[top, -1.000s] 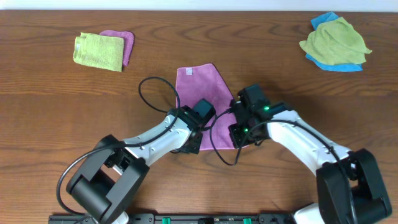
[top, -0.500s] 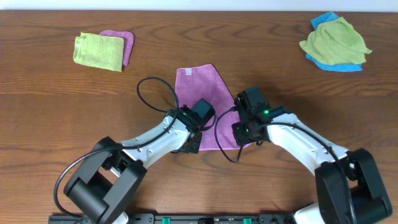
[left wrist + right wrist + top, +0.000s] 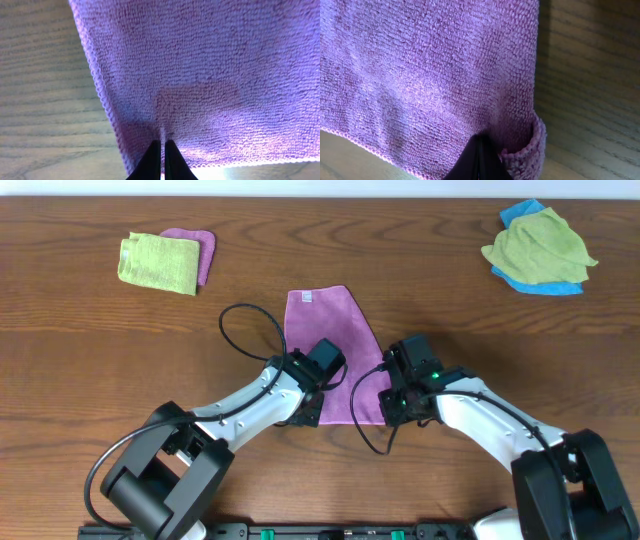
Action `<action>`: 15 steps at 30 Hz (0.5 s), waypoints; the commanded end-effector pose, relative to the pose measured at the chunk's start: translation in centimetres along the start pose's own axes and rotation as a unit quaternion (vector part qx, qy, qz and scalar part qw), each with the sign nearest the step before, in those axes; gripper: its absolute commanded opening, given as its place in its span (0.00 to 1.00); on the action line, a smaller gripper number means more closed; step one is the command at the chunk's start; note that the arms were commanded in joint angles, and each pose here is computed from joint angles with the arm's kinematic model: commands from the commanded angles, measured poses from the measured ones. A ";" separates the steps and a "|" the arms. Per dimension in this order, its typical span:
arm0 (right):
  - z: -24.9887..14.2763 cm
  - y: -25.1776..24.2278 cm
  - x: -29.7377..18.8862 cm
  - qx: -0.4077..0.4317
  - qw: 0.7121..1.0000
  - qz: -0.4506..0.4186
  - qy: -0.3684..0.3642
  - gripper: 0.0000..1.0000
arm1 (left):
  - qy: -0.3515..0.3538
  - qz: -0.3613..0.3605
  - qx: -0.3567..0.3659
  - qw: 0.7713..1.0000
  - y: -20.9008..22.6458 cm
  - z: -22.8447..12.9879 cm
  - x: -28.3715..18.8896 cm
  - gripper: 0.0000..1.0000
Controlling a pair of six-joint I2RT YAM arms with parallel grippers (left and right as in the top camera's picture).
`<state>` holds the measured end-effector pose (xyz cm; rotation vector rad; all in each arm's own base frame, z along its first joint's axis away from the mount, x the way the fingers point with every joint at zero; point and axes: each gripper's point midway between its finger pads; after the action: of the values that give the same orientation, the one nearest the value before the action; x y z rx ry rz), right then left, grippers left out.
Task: Fold the cloth
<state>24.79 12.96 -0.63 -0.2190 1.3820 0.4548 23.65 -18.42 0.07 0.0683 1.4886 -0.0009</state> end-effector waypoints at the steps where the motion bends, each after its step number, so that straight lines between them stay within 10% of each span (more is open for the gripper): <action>1: -3.8 0.9 1.6 0.019 0.998 0.030 0.058 0.02 | -0.002 0.008 -0.011 1.000 0.6 -0.2 -0.3 0.06; 15: -4.5 2.3 1.3 0.027 0.994 0.070 0.074 0.02 | 0.006 0.024 -0.015 1.000 1.3 -0.7 -0.3 0.06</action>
<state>22.52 14.30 -0.64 -0.1194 1.4527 0.5479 22.84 -17.60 0.05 0.0788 1.5202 0.0400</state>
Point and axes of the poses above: each gripper's point midway between its finger pads, its own x axis out along the fingers, its own y axis along the line the jaws close on, z = x × y, and after that the axes turned 10 degrees about -x, right-handed
